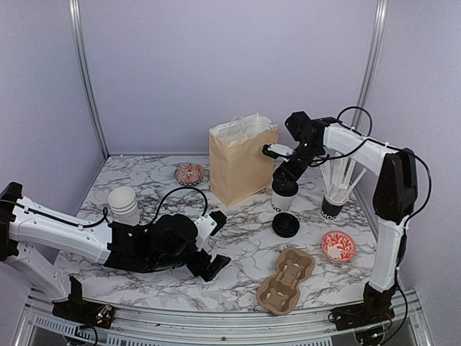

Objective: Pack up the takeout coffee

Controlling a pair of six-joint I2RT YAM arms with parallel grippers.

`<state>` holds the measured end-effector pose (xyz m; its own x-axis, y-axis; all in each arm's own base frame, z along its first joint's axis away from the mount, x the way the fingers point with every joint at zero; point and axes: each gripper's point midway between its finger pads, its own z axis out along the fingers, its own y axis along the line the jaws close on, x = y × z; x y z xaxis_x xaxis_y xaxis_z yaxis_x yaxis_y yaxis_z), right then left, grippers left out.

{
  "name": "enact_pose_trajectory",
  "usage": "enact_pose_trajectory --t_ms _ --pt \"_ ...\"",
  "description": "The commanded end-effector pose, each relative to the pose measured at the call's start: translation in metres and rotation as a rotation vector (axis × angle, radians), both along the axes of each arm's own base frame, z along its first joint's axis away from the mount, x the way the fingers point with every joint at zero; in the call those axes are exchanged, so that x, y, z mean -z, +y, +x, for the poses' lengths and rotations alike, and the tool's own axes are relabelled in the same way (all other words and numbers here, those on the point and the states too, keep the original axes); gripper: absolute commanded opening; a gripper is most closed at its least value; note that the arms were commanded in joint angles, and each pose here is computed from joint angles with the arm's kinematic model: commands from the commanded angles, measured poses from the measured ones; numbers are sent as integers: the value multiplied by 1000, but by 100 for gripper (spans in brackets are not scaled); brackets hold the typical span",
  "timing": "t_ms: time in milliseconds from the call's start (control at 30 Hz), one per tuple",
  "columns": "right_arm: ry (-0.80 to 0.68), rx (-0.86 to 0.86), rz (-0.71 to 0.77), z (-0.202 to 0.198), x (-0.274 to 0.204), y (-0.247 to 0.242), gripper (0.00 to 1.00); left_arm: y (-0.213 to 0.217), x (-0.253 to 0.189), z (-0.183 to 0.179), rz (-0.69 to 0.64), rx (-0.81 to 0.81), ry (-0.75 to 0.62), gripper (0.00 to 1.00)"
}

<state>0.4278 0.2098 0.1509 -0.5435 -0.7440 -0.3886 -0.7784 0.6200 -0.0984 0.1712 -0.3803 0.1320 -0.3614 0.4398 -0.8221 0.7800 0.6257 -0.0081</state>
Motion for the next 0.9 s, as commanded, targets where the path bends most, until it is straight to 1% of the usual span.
enact_pose_trajectory --t_ms 0,100,167,267,300,367,433,500,533,567,633,700,733,800,867 --pt "-50 0 84 0 -40 5 99 23 -39 17 74 -129 -63 99" --pt "-68 -30 153 -14 -66 11 99 56 -69 36 146 -282 -119 99" --pt "-78 -91 211 -31 -82 17 99 86 -87 49 208 -403 -139 99" --pt "-115 -208 335 -64 -102 28 99 131 -97 63 274 -534 -100 99" --pt "-148 -265 403 -73 -109 35 99 145 -95 68 281 -564 -64 97" --pt "-189 -359 524 -101 -116 45 99 172 -89 76 281 -615 27 86" --pt "-176 -446 627 -133 -98 49 99 195 -82 84 272 -651 120 70" --pt "-180 -503 701 -154 -89 52 99 213 -77 90 270 -680 197 60" --pt "-168 -534 722 -163 -82 53 97 219 -77 93 269 -692 223 56" --pt "-163 -554 739 -169 -74 53 94 224 -75 97 271 -702 248 53" --pt "-139 -585 773 -181 -56 54 87 231 -71 103 284 -707 287 52" --pt "-134 -649 748 -191 -41 52 83 241 -69 113 309 -731 301 52" --pt "-123 -646 736 -190 -37 52 81 247 -68 119 334 -746 299 52" --pt "-97 -637 745 -189 -34 53 80 259 -69 130 353 -768 301 51" --pt "-64 -646 761 -192 -33 55 79 263 -65 138 357 -764 334 48"
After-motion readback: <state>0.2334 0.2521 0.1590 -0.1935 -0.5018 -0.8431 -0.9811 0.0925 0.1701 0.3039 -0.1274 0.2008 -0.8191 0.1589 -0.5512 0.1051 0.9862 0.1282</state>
